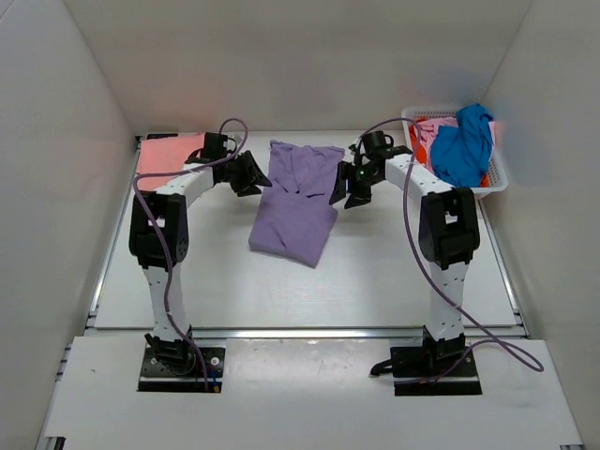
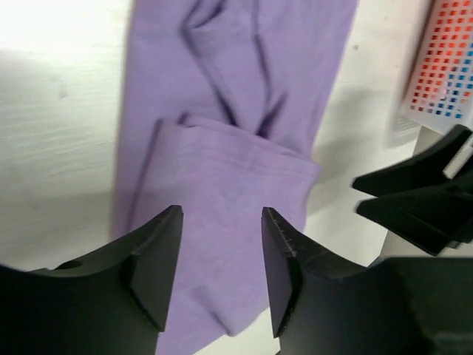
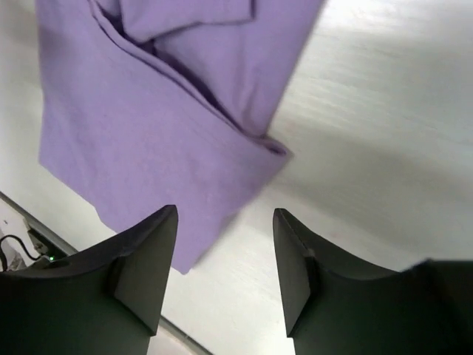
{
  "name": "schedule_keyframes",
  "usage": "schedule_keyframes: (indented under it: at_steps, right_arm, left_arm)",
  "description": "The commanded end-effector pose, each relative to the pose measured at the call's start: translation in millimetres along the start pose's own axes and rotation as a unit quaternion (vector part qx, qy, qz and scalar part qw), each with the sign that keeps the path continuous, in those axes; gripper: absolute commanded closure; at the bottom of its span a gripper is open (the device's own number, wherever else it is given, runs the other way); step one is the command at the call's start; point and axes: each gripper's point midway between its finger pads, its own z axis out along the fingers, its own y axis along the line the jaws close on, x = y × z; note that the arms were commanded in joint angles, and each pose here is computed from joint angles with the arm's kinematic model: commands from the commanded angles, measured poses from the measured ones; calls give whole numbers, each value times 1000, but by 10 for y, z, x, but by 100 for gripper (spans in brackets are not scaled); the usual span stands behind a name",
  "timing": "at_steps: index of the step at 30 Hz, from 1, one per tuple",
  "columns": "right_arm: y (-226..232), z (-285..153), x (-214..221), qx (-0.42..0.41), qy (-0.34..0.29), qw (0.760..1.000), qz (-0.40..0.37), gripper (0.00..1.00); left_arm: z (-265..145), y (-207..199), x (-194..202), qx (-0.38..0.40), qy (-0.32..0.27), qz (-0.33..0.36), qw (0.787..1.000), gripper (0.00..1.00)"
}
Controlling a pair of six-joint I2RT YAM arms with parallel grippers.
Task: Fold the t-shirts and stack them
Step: Grab the bottom of the folded rectangular tshirt with both arms, then fold the folded rectangular tshirt in 1/3 of the way
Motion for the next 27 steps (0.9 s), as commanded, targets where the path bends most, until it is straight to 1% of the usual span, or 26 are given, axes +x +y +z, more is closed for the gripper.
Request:
schedule_keyframes:
  at_steps: [1, 2, 3, 5, 7, 8, 9, 10, 11, 12, 13, 14, 16, 18, 20, 21, 23, 25, 26, 27]
  right_arm:
    - [43, -271, -55, 18, -21, 1000, -9, 46]
    - [62, -297, -27, 17, -25, 999, -12, 46]
    - [53, -300, 46, 17, -23, 999, -13, 46]
    - [121, -294, 353, 7, -9, 1000, -10, 47]
    - [183, -247, 555, -10, -14, 1000, -7, 47]
    - [311, -277, 652, -23, -18, 1000, -5, 47]
    - [258, -194, 792, -27, -18, 999, 13, 47]
    - [286, -144, 960, -40, -19, 999, 11, 50]
    - [302, -109, 1155, -45, -10, 999, 28, 50]
    - [402, -109, 1150, -65, -22, 997, 26, 51]
    - [400, -52, 1232, -76, -20, 996, 37, 51]
    - [403, -18, 1319, -81, -14, 996, 40, 51]
    - [453, 28, 1255, -95, -30, 994, 38, 52]
    - [445, 117, 1263, -97, -26, 994, 33, 55]
    - [488, 153, 1158, -113, -33, 993, 31, 57]
    - [464, 212, 1179, -114, -26, 993, 34, 57]
    - [519, 242, 1110, -133, -24, 990, 32, 59]
    - [515, 320, 1130, -137, -11, 990, 33, 62]
    - [536, 347, 1119, -141, -8, 989, 33, 62]
    - [562, 368, 1083, -147, -6, 989, 28, 65]
  left_arm:
    - [-275, -141, 26, 27, -4, 6, 1000, 41]
    - [-364, -140, -4, 26, -19, 12, 999, 41]
    - [-362, -45, 147, 18, -7, 7, 1000, 41]
    - [-461, 98, 428, 2, 5, 12, 1000, 42]
    - [-504, 203, 663, -21, 17, 21, 999, 41]
    - [-563, 210, 732, -27, 15, 25, 999, 40]
    - [-538, 259, 871, -30, 18, 27, 999, 40]
    - [-532, 325, 1036, -37, 27, 21, 999, 40]
    - [-515, 364, 1155, -37, 32, 15, 999, 41]
    - [-511, 355, 1160, -31, 28, 15, 999, 41]
    - [-502, 420, 1302, -35, 44, 7, 998, 41]
    - [-476, 436, 1325, -38, 46, 14, 998, 41]
    - [-450, 479, 1396, -47, 56, 12, 997, 43]
    - [-455, 532, 1461, -57, 61, 14, 996, 45]
    - [-463, 589, 1495, -64, 63, 19, 996, 53]
    - [-473, 586, 1528, -63, 65, 19, 996, 57]
    - [-494, 686, 1627, -75, 70, 18, 995, 60]
    - [-492, 765, 1708, -85, 77, 18, 993, 65]
    - [-502, 824, 1786, -91, 87, 14, 992, 65]
    - [-486, 852, 1796, -96, 86, 17, 991, 66]
